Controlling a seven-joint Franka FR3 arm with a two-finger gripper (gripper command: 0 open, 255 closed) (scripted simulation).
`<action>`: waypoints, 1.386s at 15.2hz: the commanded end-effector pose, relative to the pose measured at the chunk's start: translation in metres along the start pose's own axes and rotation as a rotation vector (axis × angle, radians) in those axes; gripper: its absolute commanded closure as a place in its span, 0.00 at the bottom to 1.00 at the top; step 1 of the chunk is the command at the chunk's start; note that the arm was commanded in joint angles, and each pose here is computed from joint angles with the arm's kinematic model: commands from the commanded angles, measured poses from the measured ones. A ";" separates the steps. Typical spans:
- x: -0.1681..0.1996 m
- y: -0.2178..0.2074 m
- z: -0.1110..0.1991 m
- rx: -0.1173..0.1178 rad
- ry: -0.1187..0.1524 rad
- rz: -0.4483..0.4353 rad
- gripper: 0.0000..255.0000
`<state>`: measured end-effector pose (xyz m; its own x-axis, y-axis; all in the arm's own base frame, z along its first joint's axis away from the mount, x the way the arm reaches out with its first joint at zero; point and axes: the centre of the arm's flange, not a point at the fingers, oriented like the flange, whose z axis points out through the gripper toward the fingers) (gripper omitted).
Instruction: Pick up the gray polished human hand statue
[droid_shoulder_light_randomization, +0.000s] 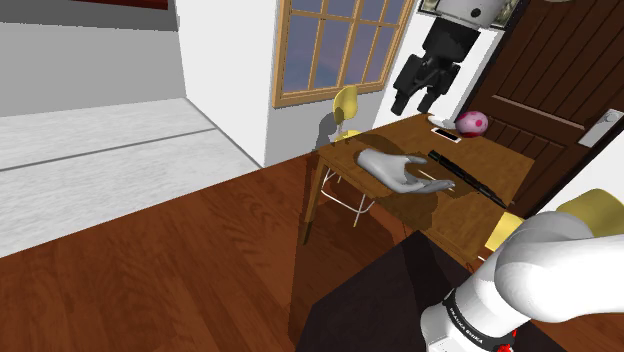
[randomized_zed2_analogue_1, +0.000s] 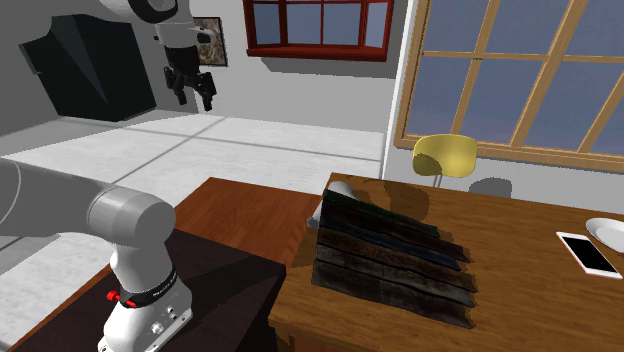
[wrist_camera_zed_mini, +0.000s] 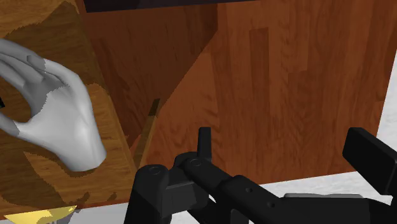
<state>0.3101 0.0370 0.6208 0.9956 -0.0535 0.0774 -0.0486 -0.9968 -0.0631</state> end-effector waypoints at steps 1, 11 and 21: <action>0.000 0.000 0.000 0.000 0.000 0.000 0.00; 0.026 0.105 0.068 -0.044 -0.051 -0.074 0.00; 0.056 0.210 0.134 -0.087 -0.101 -0.149 0.00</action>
<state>0.3628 -0.1569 0.4894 0.9960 0.0875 -0.0156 0.0879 -0.9959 0.0230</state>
